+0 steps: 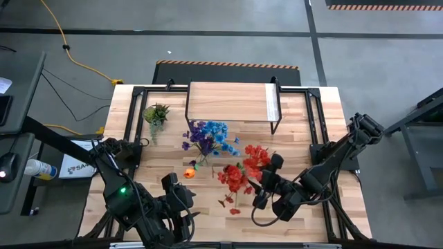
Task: Pick and place flowers into a vace then onto a shelf
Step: Put the red flower into the right transparent crystal vase
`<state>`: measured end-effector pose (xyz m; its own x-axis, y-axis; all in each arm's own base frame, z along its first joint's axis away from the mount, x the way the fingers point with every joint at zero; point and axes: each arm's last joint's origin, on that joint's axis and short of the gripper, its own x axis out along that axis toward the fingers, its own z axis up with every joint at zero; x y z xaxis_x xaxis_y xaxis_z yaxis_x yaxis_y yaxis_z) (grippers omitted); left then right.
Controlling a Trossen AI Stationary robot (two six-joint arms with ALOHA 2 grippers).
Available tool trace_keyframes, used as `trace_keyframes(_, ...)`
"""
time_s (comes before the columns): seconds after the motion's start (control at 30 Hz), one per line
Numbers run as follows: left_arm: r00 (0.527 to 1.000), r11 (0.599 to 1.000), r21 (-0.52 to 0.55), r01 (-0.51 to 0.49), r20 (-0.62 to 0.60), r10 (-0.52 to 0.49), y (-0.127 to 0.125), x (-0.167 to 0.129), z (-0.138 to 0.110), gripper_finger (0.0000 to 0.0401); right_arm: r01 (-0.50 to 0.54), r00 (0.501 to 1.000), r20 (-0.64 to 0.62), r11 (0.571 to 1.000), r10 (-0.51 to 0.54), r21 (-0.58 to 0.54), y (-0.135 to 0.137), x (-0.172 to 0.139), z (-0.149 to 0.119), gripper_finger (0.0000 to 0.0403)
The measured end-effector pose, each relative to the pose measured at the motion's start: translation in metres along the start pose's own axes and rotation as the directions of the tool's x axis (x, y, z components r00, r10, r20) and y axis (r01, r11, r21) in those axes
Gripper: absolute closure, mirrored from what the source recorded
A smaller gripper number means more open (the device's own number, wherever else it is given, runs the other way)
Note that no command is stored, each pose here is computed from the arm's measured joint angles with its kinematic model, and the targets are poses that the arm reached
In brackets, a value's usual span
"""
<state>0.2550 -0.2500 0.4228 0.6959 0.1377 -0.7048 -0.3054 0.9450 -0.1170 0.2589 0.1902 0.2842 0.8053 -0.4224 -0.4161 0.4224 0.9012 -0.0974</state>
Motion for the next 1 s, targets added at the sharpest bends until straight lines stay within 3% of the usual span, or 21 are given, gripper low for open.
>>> trace_keyframes(0.67, 1.000, 1.000, -0.002, -0.006, 0.015, 0.006, 0.000, 0.000, 0.001, 0.0110, -0.036, 0.999, 0.030, 0.999, 0.036, -0.006, 0.005, 0.000, 0.005, 0.0199)
trace_keyframes(1.0, 0.999, 1.000, -0.002, -0.020, 0.037, 0.020, 0.000, 0.000, 0.001, 0.0110, -0.038, 0.998, 0.050, 0.997, 0.042, -0.074, 0.004, -0.002, 0.019, 0.0199)
